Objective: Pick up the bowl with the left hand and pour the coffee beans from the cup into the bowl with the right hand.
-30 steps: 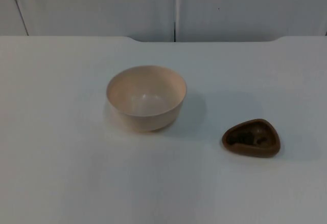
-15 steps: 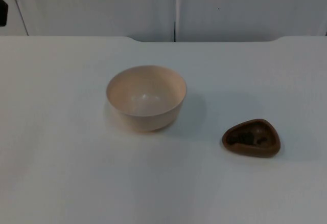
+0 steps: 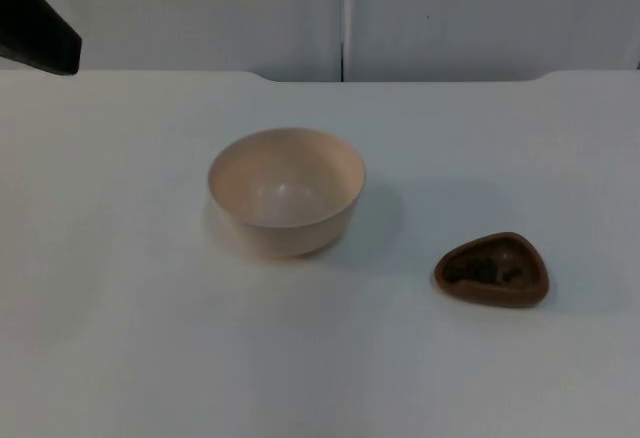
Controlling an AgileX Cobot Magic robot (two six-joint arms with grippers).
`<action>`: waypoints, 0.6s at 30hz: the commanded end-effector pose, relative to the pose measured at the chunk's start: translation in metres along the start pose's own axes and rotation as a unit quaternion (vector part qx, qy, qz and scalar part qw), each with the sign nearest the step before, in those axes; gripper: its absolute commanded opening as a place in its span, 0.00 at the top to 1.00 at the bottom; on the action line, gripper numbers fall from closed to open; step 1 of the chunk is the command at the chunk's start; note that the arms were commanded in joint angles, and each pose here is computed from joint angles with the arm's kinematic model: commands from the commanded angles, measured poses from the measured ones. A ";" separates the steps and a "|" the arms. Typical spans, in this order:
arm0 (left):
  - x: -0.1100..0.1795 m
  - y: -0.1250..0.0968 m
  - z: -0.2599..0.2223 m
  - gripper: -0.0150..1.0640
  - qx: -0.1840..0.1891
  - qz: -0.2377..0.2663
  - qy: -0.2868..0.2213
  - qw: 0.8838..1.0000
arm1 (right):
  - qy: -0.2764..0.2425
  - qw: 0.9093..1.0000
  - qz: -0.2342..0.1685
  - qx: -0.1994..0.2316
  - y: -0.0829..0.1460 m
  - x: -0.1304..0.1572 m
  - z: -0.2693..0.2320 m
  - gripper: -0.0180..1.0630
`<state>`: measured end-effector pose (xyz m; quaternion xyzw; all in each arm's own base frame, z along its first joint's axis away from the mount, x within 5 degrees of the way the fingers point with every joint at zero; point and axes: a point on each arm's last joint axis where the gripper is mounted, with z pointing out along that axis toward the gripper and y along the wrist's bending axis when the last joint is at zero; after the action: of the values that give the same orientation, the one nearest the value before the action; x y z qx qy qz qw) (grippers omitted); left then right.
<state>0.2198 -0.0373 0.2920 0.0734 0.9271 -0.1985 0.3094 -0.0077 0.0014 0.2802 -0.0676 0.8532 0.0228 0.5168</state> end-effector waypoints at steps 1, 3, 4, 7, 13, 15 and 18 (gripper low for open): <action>-0.006 -0.003 0.003 0.01 0.009 0.001 -0.007 1.000 | -0.004 1.000 0.001 0.002 0.000 0.000 0.000 0.01; -0.012 -0.005 0.007 0.01 0.013 0.009 -0.005 1.000 | -0.004 1.000 0.001 0.002 0.000 0.000 0.000 0.01; -0.015 -0.007 0.010 0.01 0.016 0.013 -0.002 1.000 | -0.004 1.000 0.001 0.002 0.000 0.000 0.000 0.01; -0.020 -0.011 0.016 0.01 0.023 0.021 0.004 1.000 | -0.004 1.000 0.001 0.002 0.000 0.000 0.000 0.01; -0.031 -0.016 0.037 0.01 0.036 0.030 0.028 0.999 | -0.004 1.000 0.001 0.002 0.000 0.000 0.000 0.01; -0.038 -0.017 0.050 0.01 0.040 0.030 0.041 0.998 | -0.004 1.000 0.001 0.002 0.000 0.000 0.000 0.01; -0.043 -0.014 0.060 0.01 0.041 0.021 0.050 0.998 | -0.004 1.000 0.001 0.002 0.000 0.000 0.000 0.01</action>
<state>0.2780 -0.0727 0.2790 0.1211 0.9313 -0.2178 0.2658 -0.0077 0.0014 0.2802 -0.0676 0.8532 0.0228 0.5168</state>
